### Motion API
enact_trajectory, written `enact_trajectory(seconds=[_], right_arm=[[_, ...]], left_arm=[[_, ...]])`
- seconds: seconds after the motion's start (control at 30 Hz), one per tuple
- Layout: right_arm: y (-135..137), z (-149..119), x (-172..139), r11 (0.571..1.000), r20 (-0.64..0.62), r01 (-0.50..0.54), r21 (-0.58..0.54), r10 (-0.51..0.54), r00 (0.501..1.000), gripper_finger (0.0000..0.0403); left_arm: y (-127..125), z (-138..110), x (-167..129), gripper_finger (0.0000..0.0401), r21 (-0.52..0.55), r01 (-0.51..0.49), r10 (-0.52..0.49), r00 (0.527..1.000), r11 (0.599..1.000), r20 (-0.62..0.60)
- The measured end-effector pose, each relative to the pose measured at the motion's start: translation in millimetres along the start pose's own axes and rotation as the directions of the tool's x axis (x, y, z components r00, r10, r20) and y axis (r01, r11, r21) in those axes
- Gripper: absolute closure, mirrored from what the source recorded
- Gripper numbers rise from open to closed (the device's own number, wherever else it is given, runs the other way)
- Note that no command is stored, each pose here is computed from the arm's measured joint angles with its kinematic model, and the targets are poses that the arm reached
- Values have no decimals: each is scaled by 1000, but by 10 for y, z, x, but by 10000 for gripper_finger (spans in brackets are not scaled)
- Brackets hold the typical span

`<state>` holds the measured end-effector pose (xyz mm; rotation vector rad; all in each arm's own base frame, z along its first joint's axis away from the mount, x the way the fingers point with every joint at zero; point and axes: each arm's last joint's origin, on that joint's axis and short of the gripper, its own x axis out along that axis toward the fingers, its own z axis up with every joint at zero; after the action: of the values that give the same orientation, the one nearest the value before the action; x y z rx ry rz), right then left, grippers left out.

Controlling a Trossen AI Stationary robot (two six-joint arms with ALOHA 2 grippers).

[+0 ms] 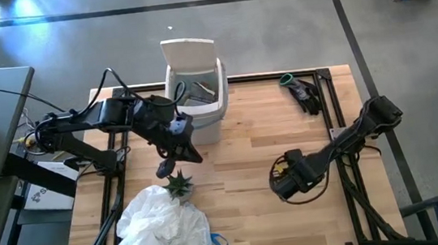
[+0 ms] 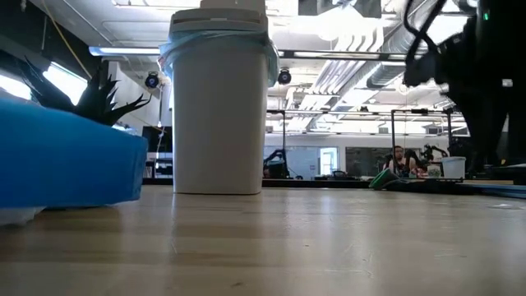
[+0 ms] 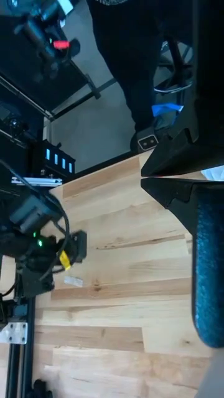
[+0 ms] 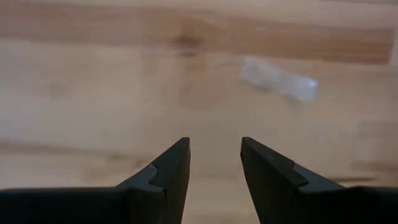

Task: Place trash/remove bag and relplace
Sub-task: Put the transparent plastic into the trash bin

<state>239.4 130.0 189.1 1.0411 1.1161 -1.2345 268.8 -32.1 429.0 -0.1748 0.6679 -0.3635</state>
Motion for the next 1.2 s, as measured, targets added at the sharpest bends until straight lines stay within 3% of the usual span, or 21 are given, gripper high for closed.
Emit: enact_trajectory(seconds=[0.23,0.5,1.2], right_arm=[[-300,130,146,996,26,4,92,-6,1000,270],[-650,283,367,970,-12,-103,220,108,994,270],[-714,355,656,971,-51,-84,223,97,994,270]], left_arm=[[-2,2,3,401,-12,9,-9,1000,1000,1],[-2,3,3,401,-22,9,-9,1000,1000,1],[-1,2,3,401,-28,8,-8,1000,1000,1]])
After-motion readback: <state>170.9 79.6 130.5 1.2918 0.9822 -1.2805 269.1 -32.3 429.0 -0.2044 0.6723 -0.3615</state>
